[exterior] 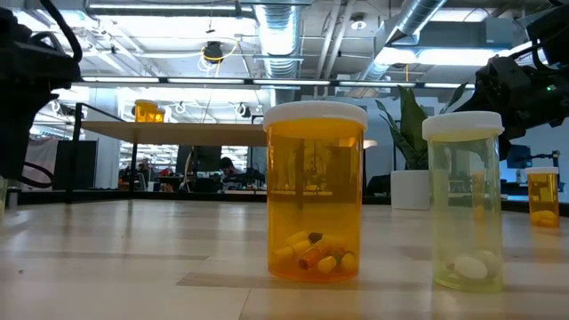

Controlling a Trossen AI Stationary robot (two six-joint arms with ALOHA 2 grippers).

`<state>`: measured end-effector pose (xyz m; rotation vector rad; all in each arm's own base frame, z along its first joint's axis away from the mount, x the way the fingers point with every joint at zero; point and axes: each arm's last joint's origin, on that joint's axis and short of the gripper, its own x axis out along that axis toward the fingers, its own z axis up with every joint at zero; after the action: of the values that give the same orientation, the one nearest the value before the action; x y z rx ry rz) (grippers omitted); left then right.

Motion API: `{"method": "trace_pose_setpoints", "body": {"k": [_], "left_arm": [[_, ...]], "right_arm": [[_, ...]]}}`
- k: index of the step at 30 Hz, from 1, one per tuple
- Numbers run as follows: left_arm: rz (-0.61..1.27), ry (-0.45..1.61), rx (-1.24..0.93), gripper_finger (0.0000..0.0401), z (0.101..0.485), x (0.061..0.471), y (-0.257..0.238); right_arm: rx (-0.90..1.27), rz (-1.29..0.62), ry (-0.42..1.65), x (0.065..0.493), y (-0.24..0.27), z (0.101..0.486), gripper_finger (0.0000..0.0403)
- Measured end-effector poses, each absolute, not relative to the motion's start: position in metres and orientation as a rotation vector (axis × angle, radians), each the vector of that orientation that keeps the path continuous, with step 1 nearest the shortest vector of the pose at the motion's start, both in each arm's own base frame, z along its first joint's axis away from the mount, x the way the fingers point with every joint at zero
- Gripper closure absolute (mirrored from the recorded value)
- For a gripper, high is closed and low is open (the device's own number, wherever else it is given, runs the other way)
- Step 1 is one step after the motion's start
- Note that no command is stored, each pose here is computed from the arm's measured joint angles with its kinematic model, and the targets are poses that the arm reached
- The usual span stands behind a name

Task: Pick and place medicine bottles onto shelf by color
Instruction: Put the top yellow pill bottle on the shelf

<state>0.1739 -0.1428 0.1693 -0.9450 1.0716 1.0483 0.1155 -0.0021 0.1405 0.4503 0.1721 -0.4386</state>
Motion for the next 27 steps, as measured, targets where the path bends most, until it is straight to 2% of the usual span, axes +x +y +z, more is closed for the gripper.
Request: {"method": "trace_pose_setpoints", "body": {"k": [5,17,27], "left_arm": [[1.021,1.090,-0.910,0.0164,0.1661,0.1732,-0.1416],[0.989,1.079,-0.858,0.0251,0.1663,0.1791,-0.1356],[0.978,1.082,-0.873,0.0292,0.1663,0.1800,-0.1368]], "right_arm": [[0.450,-0.439,0.172,0.1155,-0.0021,0.1406,0.0147],[0.450,-0.439,0.172,0.1155,-0.0021,0.1405,0.0147],[0.450,-0.438,0.172,0.1155,-0.0021,0.1405,0.0147]]}}
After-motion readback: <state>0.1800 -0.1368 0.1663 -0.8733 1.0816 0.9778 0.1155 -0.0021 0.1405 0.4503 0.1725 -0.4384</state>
